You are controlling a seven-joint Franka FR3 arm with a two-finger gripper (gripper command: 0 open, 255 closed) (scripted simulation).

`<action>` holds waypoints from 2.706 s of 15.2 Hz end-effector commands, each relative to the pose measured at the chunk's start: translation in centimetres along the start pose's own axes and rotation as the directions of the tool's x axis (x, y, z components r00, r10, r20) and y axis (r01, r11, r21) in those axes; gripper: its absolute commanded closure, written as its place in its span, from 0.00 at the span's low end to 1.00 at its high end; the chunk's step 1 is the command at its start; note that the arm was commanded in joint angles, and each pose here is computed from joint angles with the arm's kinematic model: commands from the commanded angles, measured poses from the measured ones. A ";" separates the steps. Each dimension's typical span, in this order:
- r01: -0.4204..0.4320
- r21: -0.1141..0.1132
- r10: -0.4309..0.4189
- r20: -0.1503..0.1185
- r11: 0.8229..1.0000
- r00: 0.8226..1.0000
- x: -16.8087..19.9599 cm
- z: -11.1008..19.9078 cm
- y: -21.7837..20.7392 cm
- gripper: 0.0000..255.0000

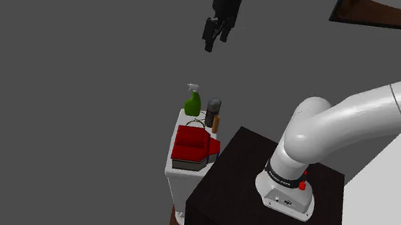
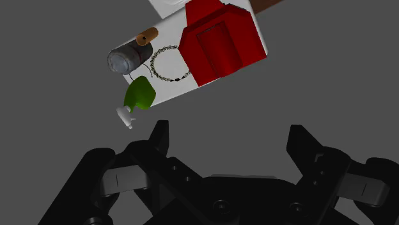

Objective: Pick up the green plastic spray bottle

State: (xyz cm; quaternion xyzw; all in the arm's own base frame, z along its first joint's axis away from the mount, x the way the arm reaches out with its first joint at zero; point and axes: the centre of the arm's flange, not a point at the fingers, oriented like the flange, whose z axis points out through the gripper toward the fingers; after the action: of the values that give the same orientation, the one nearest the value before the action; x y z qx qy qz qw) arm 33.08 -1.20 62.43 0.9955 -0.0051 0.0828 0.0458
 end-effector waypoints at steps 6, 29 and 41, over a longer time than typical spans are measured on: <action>0.035 0.023 -0.035 0.010 0.999 0.999 2.0 5.0 4.2 0.00; 0.191 0.130 -0.198 0.046 0.973 0.979 12.5 29.5 21.1 0.00; 0.267 0.187 -0.282 0.057 0.945 0.958 18.4 43.1 28.2 0.00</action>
State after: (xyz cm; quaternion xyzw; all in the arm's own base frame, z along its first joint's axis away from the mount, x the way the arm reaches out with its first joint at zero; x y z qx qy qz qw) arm 57.24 -32.70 26.91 0.9898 0.1352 0.0351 -0.0296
